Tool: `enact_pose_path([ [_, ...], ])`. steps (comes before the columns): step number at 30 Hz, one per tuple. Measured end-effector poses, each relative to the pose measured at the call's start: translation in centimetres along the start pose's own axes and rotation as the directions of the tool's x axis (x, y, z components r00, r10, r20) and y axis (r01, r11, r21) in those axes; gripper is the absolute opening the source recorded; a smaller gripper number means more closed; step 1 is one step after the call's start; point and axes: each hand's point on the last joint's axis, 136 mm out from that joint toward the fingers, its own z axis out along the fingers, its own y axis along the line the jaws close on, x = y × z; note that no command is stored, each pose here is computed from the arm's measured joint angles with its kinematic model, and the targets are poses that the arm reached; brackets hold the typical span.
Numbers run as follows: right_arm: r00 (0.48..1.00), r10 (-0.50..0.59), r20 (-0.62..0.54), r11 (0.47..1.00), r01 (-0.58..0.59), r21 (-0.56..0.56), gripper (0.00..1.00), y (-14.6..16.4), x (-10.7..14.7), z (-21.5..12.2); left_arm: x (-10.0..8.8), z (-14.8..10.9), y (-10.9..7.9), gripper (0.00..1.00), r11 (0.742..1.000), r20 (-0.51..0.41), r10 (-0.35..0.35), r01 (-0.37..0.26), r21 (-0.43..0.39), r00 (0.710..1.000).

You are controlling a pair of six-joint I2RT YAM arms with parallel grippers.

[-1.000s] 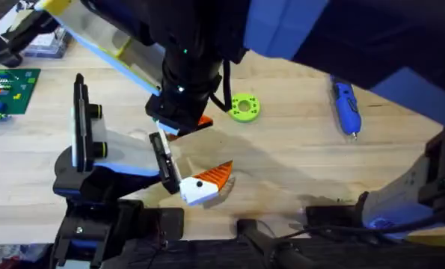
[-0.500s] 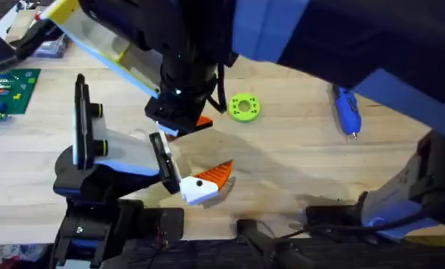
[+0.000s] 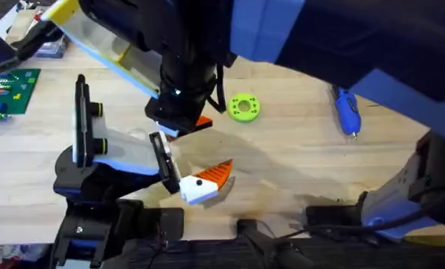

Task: Pick up the gripper from the table and insert it into the empty holder that is missing its gripper. Then pick up a screw, insert it into the mounting hole, and use the screwdriver to tighten it. Finally, clean up the table by picking up the vegetable and placing it into the bucket.

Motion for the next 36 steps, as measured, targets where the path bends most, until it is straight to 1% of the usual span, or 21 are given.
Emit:
enact_pose_path([
  [1,1.0,0.001,0.0,1.0,-0.001,-0.001,0.115,0.0,0.0,0.0,0.0,0.0,0.0,0.99,1.0,0.0,0.0,0.0,0.0,1.0],
  [2,1.0,0.002,0.0,1.0,-0.002,0.0,0.223,0.0,0.0,0.0,0.0,0.0,0.0,0.99,1.0,0.0,0.0,0.0,0.0,1.0],
  [6,1.0,0.012,-0.007,0.999,-0.011,0.041,0.817,-1.1,0.2,-0.1,0.0,0.0,0.0,0.99,1.0,0.0,0.0,0.0,0.0,1.0],
  [7,1.0,0.019,-0.007,0.998,-0.019,0.052,0.94,-1.6,0.3,-0.1,0.0,0.0,0.0,0.99,1.0,0.0,0.0,0.0,0.0,1.0],
  [8,1.0,0.023,-0.006,0.998,-0.023,0.056,0.983,-2.0,0.3,-0.2,0.0,0.0,0.0,0.99,1.0,0.0,0.0,0.0,0.0,1.0],
  [10,1.0,0.024,-0.005,0.998,-0.024,0.057,0.995,-2.1,0.3,-0.2,0.0,0.0,0.0,0.99,1.0,0.0,0.0,0.0,0.0,1.0],
  [22,1.0,0.023,0.015,0.998,-0.024,0.061,0.996,-2.0,0.1,-0.8,0.0,0.0,0.0,0.99,1.0,0.0,0.009,-0.009,0.0,1.0],
  [26,0.997,0.03,0.074,0.998,-0.034,0.051,0.996,-1.7,-0.5,-2.3,0.0,0.0,0.0,0.99,1.0,0.0,0.013,-0.013,0.002,1.0],
  [31,0.983,0.04,0.179,0.997,-0.05,0.057,0.996,-2.0,-0.9,-5.5,0.0,0.0,0.0,0.99,1.0,0.0,0.014,-0.014,0.002,1.0],
  [34,0.969,0.064,0.24,0.994,-0.083,0.068,0.996,-2.9,-0.4,-6.9,0.0,0.0,0.0,0.99,1.0,0.0,0.014,-0.014,0.002,1.0],
  [36,0.957,0.097,0.272,0.99,-0.121,0.074,0.997,-3.8,0.4,-7.4,0.0,0.0,0.0,0.99,1.0,0.0,0.016,-0.016,0.002,1.0],
])
